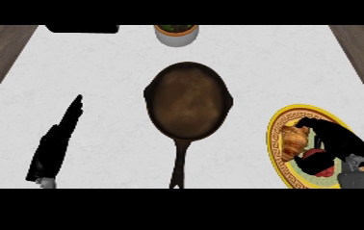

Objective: Pick the bell pepper from the plate and place it in the pan

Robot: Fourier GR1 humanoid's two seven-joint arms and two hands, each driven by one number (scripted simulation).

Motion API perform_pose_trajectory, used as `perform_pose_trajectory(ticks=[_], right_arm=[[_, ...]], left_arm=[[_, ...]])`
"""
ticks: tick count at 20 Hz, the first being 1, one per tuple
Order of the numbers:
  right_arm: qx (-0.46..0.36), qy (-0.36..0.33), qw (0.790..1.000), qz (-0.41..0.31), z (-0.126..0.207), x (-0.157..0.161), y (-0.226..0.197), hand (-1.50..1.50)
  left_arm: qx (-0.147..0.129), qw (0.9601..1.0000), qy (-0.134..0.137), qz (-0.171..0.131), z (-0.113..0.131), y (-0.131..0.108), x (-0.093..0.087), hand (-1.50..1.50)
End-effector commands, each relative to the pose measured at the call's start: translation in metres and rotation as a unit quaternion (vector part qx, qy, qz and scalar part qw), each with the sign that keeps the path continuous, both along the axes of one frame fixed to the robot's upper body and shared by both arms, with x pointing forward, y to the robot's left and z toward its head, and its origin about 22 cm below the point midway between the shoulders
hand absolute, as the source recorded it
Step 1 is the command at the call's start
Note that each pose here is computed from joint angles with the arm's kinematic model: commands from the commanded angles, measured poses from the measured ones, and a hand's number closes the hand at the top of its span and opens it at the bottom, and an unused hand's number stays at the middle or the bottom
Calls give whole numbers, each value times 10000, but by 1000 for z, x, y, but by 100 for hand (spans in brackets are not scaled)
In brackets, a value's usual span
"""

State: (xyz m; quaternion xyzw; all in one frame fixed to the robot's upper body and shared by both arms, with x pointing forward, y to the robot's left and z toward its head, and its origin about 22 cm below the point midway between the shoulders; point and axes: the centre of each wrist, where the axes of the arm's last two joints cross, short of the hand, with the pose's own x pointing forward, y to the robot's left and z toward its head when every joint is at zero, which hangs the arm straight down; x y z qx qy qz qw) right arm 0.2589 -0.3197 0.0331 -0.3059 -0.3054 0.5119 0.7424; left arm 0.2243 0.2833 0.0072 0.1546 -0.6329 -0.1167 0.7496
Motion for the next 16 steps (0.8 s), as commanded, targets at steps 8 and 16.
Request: perform_pose_trajectory(ticks=[8,16], right_arm=[[-275,-2516,9674,85,53,18,14,150],[7,-4407,8918,1022,115,24,63,150]], left_arm=[[47,10000,-20,-13,5,-1,-3,0],[73,10000,-58,29,8,0,-13,0]])
